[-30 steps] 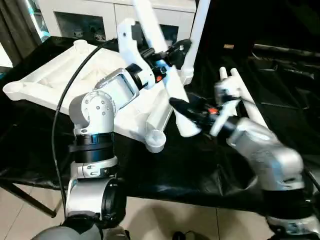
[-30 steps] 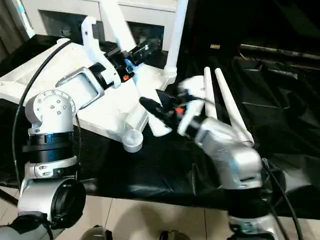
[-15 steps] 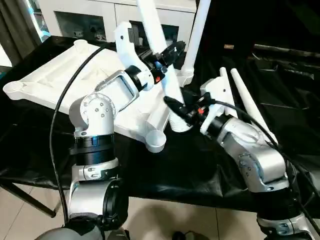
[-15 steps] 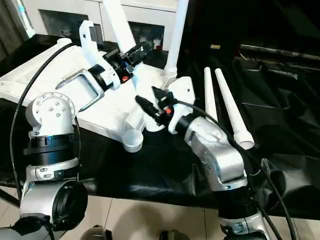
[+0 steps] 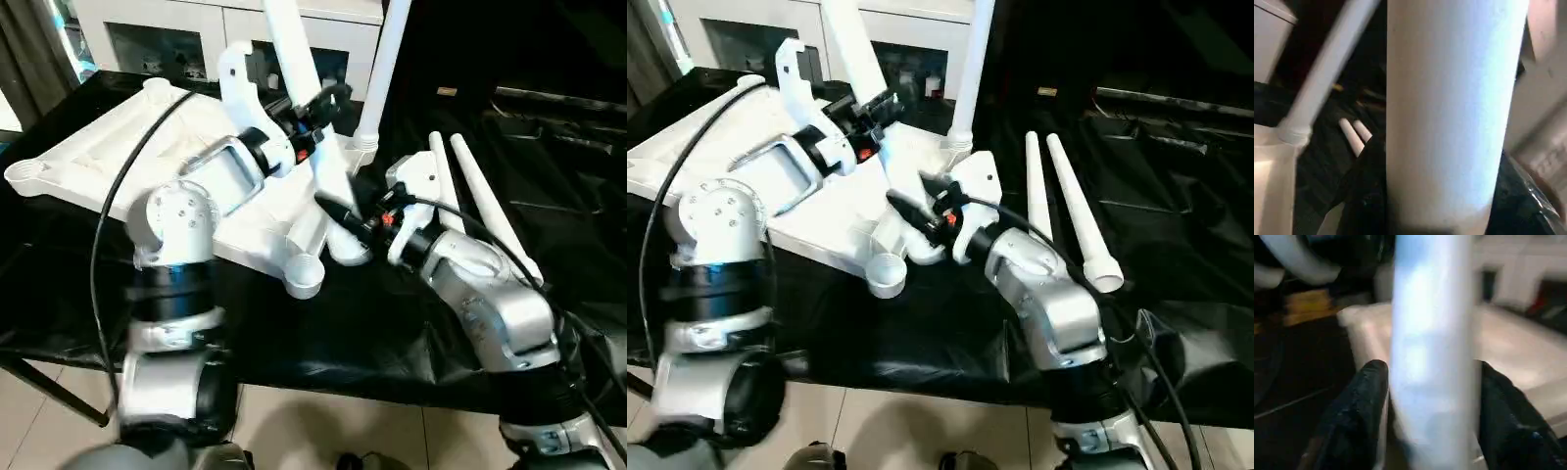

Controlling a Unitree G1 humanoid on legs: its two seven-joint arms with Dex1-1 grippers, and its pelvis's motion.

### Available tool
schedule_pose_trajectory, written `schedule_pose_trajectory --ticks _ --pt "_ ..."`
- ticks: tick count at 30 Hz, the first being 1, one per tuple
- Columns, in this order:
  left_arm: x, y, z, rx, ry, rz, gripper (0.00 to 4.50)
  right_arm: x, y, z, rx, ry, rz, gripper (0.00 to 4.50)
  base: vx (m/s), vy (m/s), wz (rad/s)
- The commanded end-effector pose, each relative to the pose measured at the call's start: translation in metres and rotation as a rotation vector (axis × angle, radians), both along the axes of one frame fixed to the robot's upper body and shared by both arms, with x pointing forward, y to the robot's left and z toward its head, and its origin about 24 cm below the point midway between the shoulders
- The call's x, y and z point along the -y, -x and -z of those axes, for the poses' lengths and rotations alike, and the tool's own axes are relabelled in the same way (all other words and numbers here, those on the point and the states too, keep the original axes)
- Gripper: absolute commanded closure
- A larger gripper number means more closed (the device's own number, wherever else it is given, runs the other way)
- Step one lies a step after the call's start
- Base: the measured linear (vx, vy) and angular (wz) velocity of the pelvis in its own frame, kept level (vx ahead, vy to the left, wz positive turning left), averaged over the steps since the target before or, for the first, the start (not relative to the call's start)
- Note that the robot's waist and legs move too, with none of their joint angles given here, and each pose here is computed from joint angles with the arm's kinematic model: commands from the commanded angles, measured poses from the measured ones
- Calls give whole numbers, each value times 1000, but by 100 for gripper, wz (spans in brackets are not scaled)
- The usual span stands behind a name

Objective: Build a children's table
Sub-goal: Pick table leg

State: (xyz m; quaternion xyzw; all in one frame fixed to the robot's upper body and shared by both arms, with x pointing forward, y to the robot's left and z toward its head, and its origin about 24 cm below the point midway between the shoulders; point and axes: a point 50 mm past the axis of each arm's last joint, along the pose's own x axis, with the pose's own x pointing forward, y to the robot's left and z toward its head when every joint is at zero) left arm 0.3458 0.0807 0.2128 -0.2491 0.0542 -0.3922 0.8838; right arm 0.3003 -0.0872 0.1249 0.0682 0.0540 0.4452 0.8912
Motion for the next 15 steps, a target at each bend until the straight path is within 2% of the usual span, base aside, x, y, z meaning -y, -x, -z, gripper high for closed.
schedule_pose_trajectory --ticks 1,3,4,9,11,15 --pt "7 10 -4 36 -2 169 265 8 -1 -2 -87 -23 -62 154 0 0 0" --pt "6 13 -4 40 -12 225 266 12 0 -4 -113 -36 -85 152 0 0 0" --pt "4 17 -3 44 -29 288 265 16 0 -5 -152 -48 -115 151 0 0 0" --pt "2 29 -8 75 -32 436 266 24 7 -12 -198 -68 -225 151 0 0 0" --pt "1 29 -10 79 -24 456 266 25 9 -14 -212 -67 -257 151 0 0 0" --pt "0 28 -9 82 -33 463 266 25 10 -14 -230 -60 -270 188 0 0 0"
